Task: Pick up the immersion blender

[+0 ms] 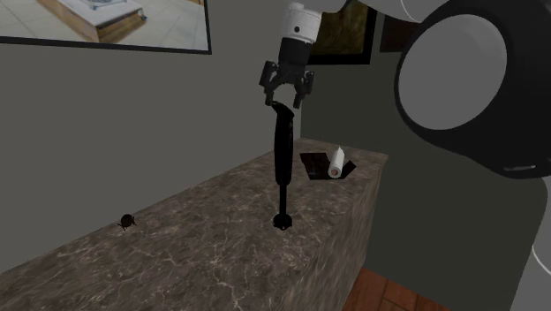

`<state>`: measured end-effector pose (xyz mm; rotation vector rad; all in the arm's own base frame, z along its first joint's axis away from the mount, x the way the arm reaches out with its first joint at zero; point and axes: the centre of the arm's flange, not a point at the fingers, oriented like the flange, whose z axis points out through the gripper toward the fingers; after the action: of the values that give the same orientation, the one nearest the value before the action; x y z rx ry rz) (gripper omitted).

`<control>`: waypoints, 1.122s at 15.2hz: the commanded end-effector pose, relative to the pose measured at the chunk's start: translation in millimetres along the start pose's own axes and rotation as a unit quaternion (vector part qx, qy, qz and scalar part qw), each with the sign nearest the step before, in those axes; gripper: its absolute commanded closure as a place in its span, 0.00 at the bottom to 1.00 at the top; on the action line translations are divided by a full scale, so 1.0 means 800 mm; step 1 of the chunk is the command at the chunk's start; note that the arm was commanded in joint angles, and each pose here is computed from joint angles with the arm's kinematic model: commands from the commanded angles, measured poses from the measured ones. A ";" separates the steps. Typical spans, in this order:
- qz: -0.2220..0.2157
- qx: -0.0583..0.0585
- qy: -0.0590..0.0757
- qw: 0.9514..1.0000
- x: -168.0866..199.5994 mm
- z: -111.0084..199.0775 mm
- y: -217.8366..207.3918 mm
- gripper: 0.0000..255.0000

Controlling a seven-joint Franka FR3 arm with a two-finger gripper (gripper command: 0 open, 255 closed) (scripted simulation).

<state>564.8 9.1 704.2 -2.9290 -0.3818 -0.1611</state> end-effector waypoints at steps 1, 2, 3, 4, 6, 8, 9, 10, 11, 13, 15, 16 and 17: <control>0.000 0.000 0.000 1.000 -0.003 0.018 0.003 0.00; 0.000 0.000 0.000 1.000 -0.003 0.018 0.003 0.00; 0.000 0.000 0.000 1.000 -0.003 0.018 0.003 0.00; 0.000 0.000 0.000 1.000 -0.003 0.018 0.003 1.00; 0.000 0.000 0.000 1.000 -0.002 0.018 0.003 1.00; 0.000 0.000 0.000 1.000 -0.002 0.018 0.003 1.00; 0.000 0.000 0.000 1.000 -0.002 0.018 0.003 1.00; 0.000 0.000 0.000 1.000 -0.002 0.018 0.003 1.00; 0.000 0.000 0.000 1.000 -0.002 0.018 0.003 1.00; 0.000 0.000 0.000 1.000 -0.003 0.018 0.003 1.00; 0.000 0.000 0.000 1.000 -0.001 0.005 0.001 1.00; 0.000 0.000 0.000 1.000 0.000 -0.002 0.000 1.00; 0.000 0.000 0.000 1.000 0.001 -0.008 -0.001 1.00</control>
<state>565.6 9.2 704.8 -2.9293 -0.3816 -0.1616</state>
